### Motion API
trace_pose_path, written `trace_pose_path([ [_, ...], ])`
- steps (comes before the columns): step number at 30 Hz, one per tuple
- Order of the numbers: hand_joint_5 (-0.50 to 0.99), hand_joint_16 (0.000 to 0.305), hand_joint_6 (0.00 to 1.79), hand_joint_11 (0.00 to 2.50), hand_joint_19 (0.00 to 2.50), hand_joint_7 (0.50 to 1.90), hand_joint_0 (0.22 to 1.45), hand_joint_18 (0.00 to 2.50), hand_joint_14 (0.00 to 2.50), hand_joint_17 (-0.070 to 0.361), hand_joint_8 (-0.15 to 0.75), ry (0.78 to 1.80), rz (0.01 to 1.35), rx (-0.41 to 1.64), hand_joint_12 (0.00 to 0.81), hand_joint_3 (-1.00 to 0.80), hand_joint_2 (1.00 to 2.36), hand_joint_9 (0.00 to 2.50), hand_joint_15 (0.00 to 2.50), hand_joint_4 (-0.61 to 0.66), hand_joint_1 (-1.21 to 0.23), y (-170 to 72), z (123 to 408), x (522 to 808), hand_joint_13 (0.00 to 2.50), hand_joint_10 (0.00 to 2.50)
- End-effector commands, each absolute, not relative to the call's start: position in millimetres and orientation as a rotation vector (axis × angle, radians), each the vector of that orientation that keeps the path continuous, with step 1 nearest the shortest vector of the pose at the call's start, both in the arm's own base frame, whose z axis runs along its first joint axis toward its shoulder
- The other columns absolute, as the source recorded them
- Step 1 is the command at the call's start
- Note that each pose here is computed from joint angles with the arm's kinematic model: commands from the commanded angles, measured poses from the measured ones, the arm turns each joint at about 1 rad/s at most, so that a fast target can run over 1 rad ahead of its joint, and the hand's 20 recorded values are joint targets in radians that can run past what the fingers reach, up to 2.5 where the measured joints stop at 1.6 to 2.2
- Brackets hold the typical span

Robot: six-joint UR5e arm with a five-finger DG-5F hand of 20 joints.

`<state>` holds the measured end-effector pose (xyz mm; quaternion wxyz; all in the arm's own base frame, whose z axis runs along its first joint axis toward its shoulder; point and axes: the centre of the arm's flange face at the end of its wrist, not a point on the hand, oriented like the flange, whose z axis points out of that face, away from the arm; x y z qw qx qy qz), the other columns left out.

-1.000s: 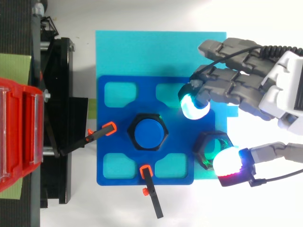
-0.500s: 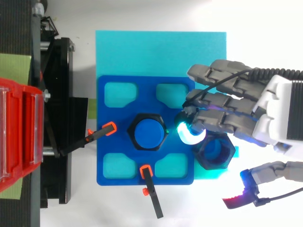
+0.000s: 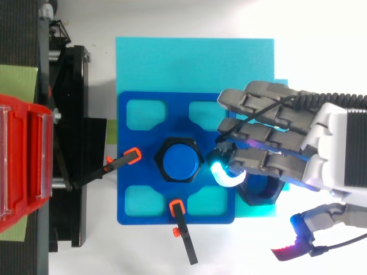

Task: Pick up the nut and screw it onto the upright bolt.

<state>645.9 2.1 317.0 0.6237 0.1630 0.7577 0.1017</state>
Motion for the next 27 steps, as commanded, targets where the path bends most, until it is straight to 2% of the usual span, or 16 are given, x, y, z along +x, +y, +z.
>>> trace_pose_path([
  [1, -0.23, 0.071, 0.5, 0.09, 0.09, 0.81, 0.36, 0.02, 0.0, 0.16, 0.288, 1.74, 0.229, 0.351, 0.435, -0.5, 1.0, 0.33, 0.0, 0.16, -0.84, 1.1, 317.6, 646.4, 0.05, 0.0],
  [14, -0.23, 0.07, 0.5, 0.08, 0.09, 0.81, 0.37, 0.03, 0.0, 0.158, 0.278, 1.745, 0.221, 0.305, 0.425, -0.5, 1.0, 0.31, 0.0, 0.15, -0.91, -1.7, 316.9, 647.3, 0.04, 0.0],
  [27, -0.23, 0.069, 0.5, 0.09, 0.08, 0.81, 0.38, 0.03, 0.0, 0.155, 0.272, 1.76, 0.208, 0.227, 0.419, -0.5, 1.0, 0.3, 0.0, 0.14, -0.92, -5.8, 316.6, 647.1, 0.04, 0.0],
])
